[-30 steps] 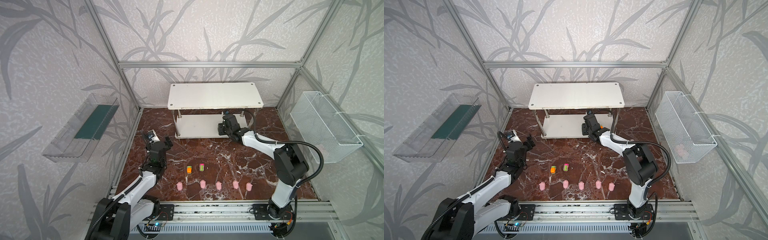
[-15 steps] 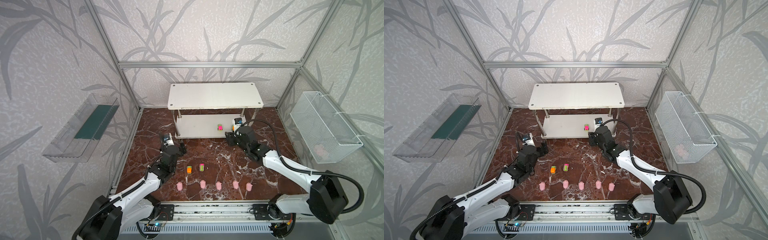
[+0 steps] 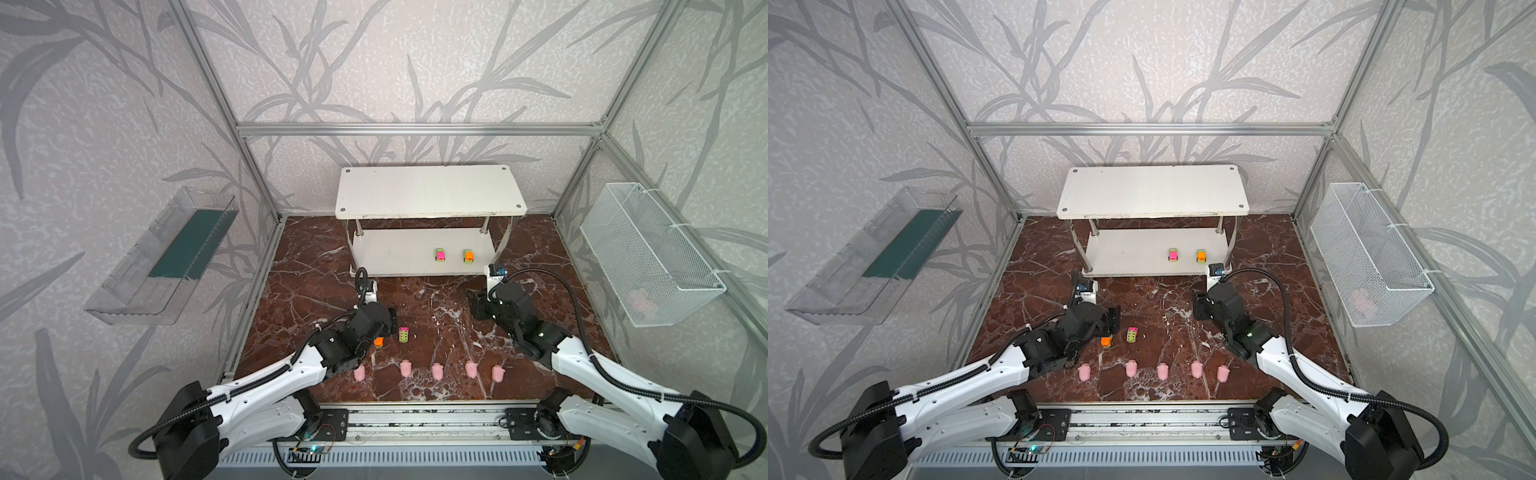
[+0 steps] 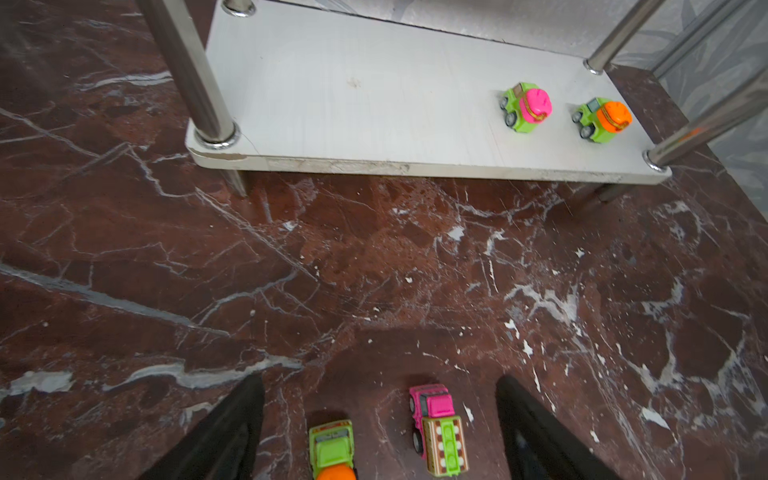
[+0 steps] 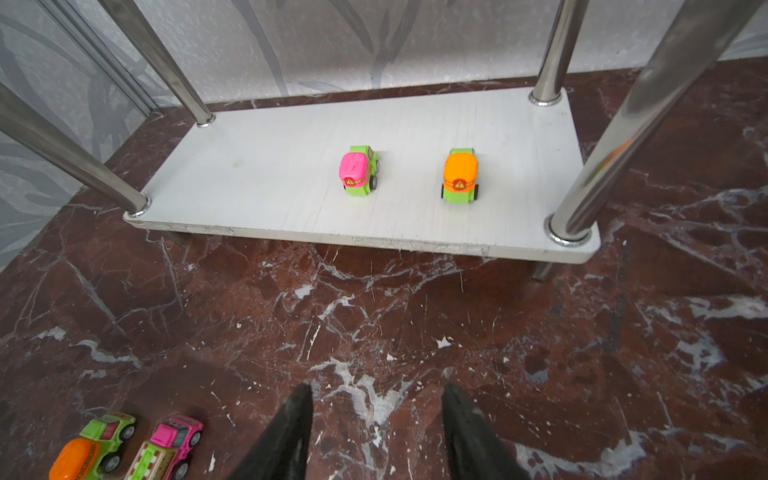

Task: Place and organize the plastic toys onto the shelf
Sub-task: 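Move the left gripper over the pink truck while the right gripper withdraws, then lower and close the left gripper on the pink truck with green bed, then lift and carry the pink truck with the left gripper over the lower shelf, then lower the pink truck beside the pink car and open the left gripper, then move the left gripper back over the orange-and-green car on the floor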

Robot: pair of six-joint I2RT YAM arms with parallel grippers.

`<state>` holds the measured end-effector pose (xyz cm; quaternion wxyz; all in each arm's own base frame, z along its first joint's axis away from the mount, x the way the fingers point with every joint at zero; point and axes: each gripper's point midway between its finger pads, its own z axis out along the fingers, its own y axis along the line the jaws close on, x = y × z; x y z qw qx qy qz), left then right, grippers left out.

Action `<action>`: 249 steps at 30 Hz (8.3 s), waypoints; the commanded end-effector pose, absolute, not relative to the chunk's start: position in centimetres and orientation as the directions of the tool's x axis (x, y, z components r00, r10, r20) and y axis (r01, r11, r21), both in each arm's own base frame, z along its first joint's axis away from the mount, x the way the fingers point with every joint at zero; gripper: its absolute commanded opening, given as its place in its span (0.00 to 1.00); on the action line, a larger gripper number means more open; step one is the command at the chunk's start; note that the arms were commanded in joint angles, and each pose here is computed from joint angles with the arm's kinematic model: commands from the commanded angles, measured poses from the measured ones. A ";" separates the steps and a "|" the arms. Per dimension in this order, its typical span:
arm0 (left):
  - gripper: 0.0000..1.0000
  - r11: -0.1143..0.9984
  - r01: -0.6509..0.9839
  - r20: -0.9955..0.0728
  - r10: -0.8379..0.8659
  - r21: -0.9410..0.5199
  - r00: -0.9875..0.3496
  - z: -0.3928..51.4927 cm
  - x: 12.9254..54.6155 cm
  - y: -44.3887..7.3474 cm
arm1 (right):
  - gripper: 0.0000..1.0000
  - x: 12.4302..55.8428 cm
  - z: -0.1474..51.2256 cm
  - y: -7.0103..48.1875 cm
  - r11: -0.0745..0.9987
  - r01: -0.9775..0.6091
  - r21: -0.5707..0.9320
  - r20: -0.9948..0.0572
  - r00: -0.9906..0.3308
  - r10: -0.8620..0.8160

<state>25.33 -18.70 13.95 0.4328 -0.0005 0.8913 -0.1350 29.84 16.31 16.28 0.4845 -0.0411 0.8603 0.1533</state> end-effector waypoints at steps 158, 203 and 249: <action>0.29 0.991 0.070 -0.770 -0.045 -0.116 -0.637 11.0 46.6 -27.6 | 0.52 29.5 11.6 11.7 0.973 -0.073 0.218 -0.806 -0.575 0.138; 0.62 0.953 0.177 -0.796 -0.094 -0.246 -0.598 16.5 39.4 -25.9 | 0.52 29.5 10.8 11.3 0.972 -0.056 0.228 -0.796 -0.585 0.153; 0.57 0.988 0.055 -0.511 -0.027 -0.144 -0.859 5.0 19.7 -17.0 | 0.51 30.0 9.4 12.3 0.966 -0.082 0.244 -0.766 -0.627 0.141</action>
